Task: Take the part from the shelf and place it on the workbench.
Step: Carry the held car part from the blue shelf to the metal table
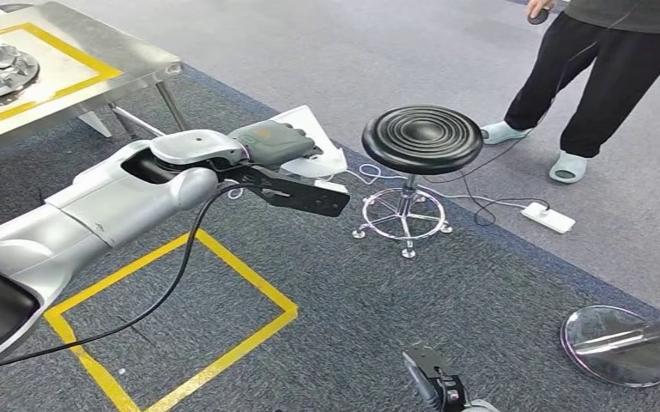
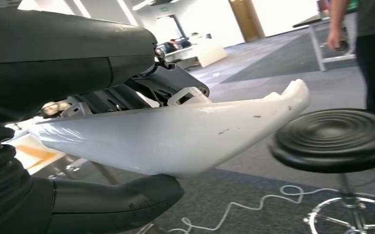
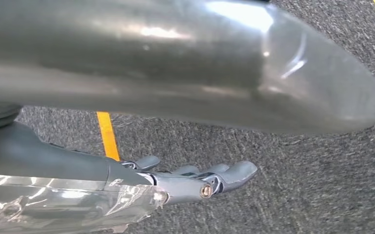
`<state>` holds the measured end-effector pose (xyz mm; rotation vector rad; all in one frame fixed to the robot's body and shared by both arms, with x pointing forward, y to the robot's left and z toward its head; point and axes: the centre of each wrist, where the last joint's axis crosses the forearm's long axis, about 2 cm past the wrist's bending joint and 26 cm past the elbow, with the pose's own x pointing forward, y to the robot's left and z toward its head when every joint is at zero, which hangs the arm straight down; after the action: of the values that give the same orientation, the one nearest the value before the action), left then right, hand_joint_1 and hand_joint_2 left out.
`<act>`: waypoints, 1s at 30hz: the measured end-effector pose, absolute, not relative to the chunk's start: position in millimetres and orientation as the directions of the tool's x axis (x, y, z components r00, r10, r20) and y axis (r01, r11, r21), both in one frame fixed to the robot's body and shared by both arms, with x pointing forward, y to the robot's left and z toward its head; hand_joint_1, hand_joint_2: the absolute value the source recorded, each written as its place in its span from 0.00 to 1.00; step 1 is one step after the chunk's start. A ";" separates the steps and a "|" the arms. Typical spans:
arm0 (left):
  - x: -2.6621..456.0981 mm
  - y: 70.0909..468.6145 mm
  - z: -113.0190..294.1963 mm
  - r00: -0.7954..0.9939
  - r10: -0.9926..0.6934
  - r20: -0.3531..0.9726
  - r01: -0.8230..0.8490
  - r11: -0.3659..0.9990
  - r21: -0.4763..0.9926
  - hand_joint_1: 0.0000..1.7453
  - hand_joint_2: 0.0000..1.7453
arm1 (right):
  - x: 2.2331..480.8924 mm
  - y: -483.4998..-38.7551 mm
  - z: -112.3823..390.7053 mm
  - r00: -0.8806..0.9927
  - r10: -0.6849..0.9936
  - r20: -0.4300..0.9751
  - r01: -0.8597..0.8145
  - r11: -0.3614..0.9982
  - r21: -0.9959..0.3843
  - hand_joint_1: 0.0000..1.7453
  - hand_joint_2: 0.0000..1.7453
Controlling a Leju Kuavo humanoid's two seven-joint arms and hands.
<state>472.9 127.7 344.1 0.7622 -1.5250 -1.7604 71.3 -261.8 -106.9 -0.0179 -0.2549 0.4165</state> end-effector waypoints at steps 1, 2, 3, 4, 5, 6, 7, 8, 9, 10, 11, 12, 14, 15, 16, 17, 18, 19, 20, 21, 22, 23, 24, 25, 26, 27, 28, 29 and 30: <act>473.0 127.6 344.8 -0.599 -0.800 0.000 0.114 -0.085 0.990 1.00 1.00 | 71.3 -261.8 -106.9 0.883 0.403 0.241 -0.398 0.915 -0.069 0.00 0.00; 473.1 127.6 345.1 -0.599 -0.800 0.000 0.113 -0.085 0.990 1.00 1.00 | 71.3 -261.8 -106.9 0.883 0.403 0.241 -0.399 0.915 -0.069 0.00 0.00; 473.1 127.6 345.2 -0.599 -0.800 0.000 0.113 -0.085 0.990 1.00 1.00 | 71.3 -261.8 -106.9 0.883 0.403 0.241 -0.399 0.915 -0.069 0.00 0.00; 473.2 127.4 346.1 -0.600 -0.800 -0.001 0.111 -0.085 0.990 1.00 1.00 | 71.2 -261.8 -106.9 0.883 0.403 0.241 -0.399 0.914 -0.069 0.00 0.00; 473.4 127.7 346.8 -0.599 -0.801 -0.002 0.110 -0.085 0.990 1.00 1.00 | 71.3 -261.8 -106.9 0.882 0.404 0.240 -0.400 0.914 -0.069 0.00 0.00; 474.0 128.8 348.0 -0.598 -0.802 -0.003 0.108 -0.084 0.991 1.00 1.00 | 71.6 -261.8 -106.8 0.882 0.406 0.240 -0.401 0.913 -0.070 0.00 0.00; 474.4 129.6 349.5 -0.597 -0.802 -0.003 0.107 -0.084 0.991 1.00 1.00 | 71.9 -261.8 -106.8 0.881 0.408 0.240 -0.403 0.912 -0.070 0.00 0.00; 474.7 130.2 349.9 -0.597 -0.802 -0.002 0.108 -0.083 0.991 1.00 1.00 | 72.2 -261.8 -106.7 0.880 0.410 0.239 -0.405 0.911 -0.070 0.00 0.00; 474.7 129.9 350.4 -0.600 -0.800 0.000 0.109 -0.082 0.991 1.00 1.00 | 72.4 -261.8 -106.7 0.880 0.411 0.239 -0.407 0.911 -0.071 0.00 0.00; 474.2 128.9 349.5 -0.603 -0.798 0.003 0.114 -0.082 0.990 1.00 1.00 | 72.4 -261.8 -106.7 0.879 0.412 0.239 -0.407 0.911 -0.071 0.00 0.00; 473.7 128.1 348.0 -0.605 -0.796 0.007 0.119 -0.082 0.990 1.00 1.00 | 72.3 -261.8 -106.7 0.879 0.413 0.238 -0.408 0.910 -0.071 0.00 0.00; 473.3 127.7 346.5 -0.606 -0.795 0.010 0.123 -0.081 0.989 1.00 1.00 | 72.4 -261.8 -106.7 0.879 0.413 0.238 -0.408 0.910 -0.071 0.00 0.00; 473.0 127.2 345.3 -0.607 -0.794 0.014 0.125 -0.078 0.989 1.00 1.00 | 72.8 -262.1 -106.6 0.878 0.415 0.238 -0.410 0.909 -0.073 0.00 0.00; 473.0 127.0 345.9 -0.607 -0.794 0.015 0.123 -0.076 0.989 1.00 1.00 | 73.1 -262.3 -106.6 0.877 0.417 0.238 -0.411 0.909 -0.075 0.00 0.00; 473.2 127.0 347.1 -0.607 -0.794 0.015 0.120 -0.074 0.990 1.00 1.00 | 73.6 -262.5 -106.5 0.877 0.418 0.238 -0.412 0.908 -0.076 0.00 0.00; 473.4 127.0 348.2 -0.607 -0.794 0.015 0.118 -0.072 0.990 1.00 1.00 | 74.2 -262.7 -106.4 0.876 0.420 0.239 -0.414 0.907 -0.077 0.00 0.00; 473.6 127.4 348.9 -0.607 -0.795 0.016 0.117 -0.070 0.991 1.00 1.00 | 74.7 -262.7 -106.3 0.875 0.421 0.239 -0.415 0.907 -0.078 0.00 0.00; 474.0 128.6 349.0 -0.605 -0.796 0.016 0.117 -0.068 0.991 1.00 1.00 | 75.2 -262.7 -106.2 0.874 0.422 0.239 -0.416 0.906 -0.079 0.00 0.00; 474.5 130.3 348.7 -0.602 -0.798 0.017 0.118 -0.068 0.991 1.00 1.00 | 76.0 -262.9 -106.1 0.874 0.423 0.240 -0.417 0.905 -0.080 0.00 0.00; 475.2 132.6 348.3 -0.599 -0.801 0.018 0.119 -0.067 0.991 1.00 1.00 | 76.8 -263.0 -106.0 0.873 0.424 0.241 -0.417 0.905 -0.082 0.00 0.00; 475.9 134.7 348.2 -0.595 -0.803 0.018 0.120 -0.066 0.991 1.00 1.00 | 77.8 -263.1 -105.8 0.873 0.425 0.241 -0.418 0.905 -0.083 0.00 0.00; 476.4 136.2 348.0 -0.593 -0.805 0.018 0.119 -0.066 0.991 1.00 1.00 | 78.3 -263.2 -105.7 0.872 0.426 0.241 -0.418 0.904 -0.084 0.00 0.00; 476.6 137.1 347.6 -0.592 -0.806 0.018 0.120 -0.065 0.991 1.00 1.00 | 78.3 -263.2 -105.7 0.872 0.426 0.240 -0.419 0.904 -0.084 0.00 0.00; 476.5 137.5 346.4 -0.591 -0.806 0.019 0.121 -0.065 0.991 1.00 1.00 | 77.9 -263.2 -105.8 0.872 0.428 0.238 -0.420 0.903 -0.084 0.00 0.00; 476.5 138.5 344.2 -0.590 -0.807 0.021 0.124 -0.065 0.990 1.00 1.00 | 77.4 -263.2 -105.9 0.871 0.430 0.235 -0.423 0.902 -0.085 0.00 0.00; 476.5 140.0 341.6 -0.587 -0.809 0.023 0.128 -0.065 0.990 1.00 1.00 | 77.3 -263.2 -105.9 0.870 0.434 0.234 -0.426 0.901 -0.085 0.00 0.00; 476.9 142.7 339.2 -0.583 -0.812 0.024 0.132 -0.065 0.989 1.00 1.00 | 77.7 -263.0 -105.8 0.868 0.438 0.233 -0.430 0.899 -0.087 0.00 0.00; 477.8 146.6 337.5 -0.577 -0.816 0.024 0.133 -0.066 0.989 1.00 1.00 | 78.5 -262.7 -105.7 0.866 0.443 0.232 -0.435 0.896 -0.088 0.00 0.00; 478.9 151.1 337.0 -0.571 -0.820 0.022 0.133 -0.066 0.989 1.00 1.00 | 79.4 -262.2 -105.5 0.864 0.448 0.231 -0.440 0.894 -0.090 0.00 0.00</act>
<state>478.9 151.1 337.0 0.7616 -1.5048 -1.7240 79.4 -262.2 -105.5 -0.0343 -0.2508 0.4652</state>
